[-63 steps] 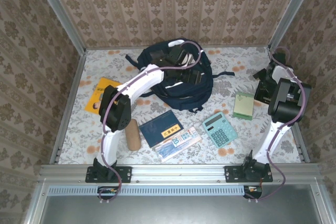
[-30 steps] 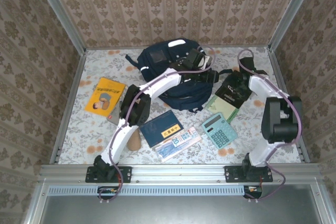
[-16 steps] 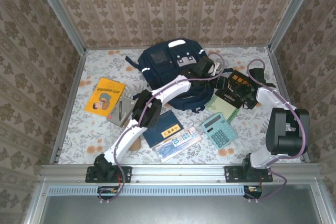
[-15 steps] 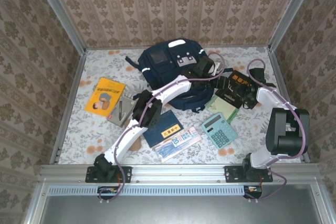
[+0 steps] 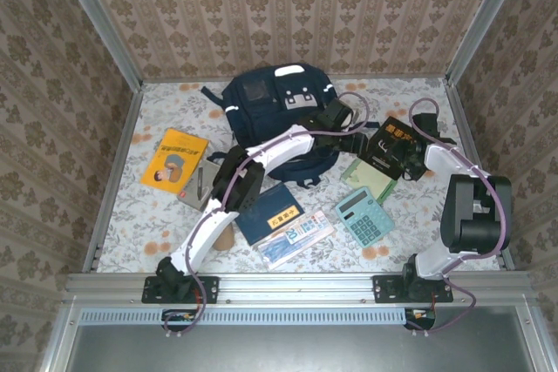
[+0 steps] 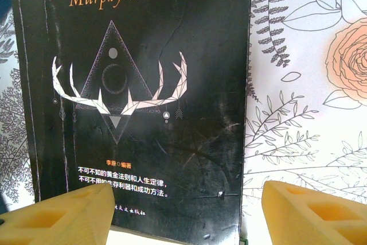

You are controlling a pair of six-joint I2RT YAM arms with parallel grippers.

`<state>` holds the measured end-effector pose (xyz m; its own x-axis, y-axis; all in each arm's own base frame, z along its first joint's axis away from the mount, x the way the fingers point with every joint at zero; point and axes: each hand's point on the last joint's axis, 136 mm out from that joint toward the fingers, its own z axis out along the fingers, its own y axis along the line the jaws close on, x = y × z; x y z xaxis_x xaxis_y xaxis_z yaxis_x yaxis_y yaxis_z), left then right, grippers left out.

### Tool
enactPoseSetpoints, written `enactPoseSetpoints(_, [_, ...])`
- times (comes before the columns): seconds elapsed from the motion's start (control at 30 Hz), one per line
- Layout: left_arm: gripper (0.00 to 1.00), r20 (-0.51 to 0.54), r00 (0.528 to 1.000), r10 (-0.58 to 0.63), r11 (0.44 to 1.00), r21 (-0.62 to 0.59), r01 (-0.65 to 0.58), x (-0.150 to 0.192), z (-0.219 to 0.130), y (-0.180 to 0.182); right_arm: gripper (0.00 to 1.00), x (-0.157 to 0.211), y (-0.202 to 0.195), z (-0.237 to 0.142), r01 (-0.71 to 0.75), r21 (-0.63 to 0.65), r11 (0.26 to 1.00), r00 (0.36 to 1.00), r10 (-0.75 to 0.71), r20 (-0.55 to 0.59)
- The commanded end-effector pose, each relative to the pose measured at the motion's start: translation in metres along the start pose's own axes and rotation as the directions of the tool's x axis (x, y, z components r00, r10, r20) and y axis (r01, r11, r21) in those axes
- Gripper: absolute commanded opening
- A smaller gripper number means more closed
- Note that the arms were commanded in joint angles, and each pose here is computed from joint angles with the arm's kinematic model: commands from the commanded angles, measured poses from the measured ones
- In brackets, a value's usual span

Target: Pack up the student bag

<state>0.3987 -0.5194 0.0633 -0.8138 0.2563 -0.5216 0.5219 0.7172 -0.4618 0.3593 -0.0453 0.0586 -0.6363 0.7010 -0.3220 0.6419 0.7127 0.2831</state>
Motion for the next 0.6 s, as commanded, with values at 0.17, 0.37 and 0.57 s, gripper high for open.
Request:
enactPoseSetpoints(0.17, [0.75, -0.021, 0.997, 0.072, 0.996, 0.057, -0.071, -0.008, -0.020, -0.023, 0.70, -0.008, 0.001, 0.002, 0.018, 0.000, 1.000, 1.000, -0.018, 0.016])
enactPoseSetpoints(0.37, [0.76, 0.037, 0.994, 0.105, 0.982, 0.154, -0.110, -0.016, -0.012, -0.055, 0.68, -0.011, 0.003, -0.001, 0.015, -0.017, 1.000, 0.999, -0.015, 0.039])
enactPoseSetpoints(0.57, [0.76, -0.032, 0.998, 0.047, 0.985, 0.169, -0.041, -0.002, 0.024, -0.037, 0.68, -0.018, -0.006, 0.002, -0.016, 0.023, 1.000, 0.999, 0.015, 0.045])
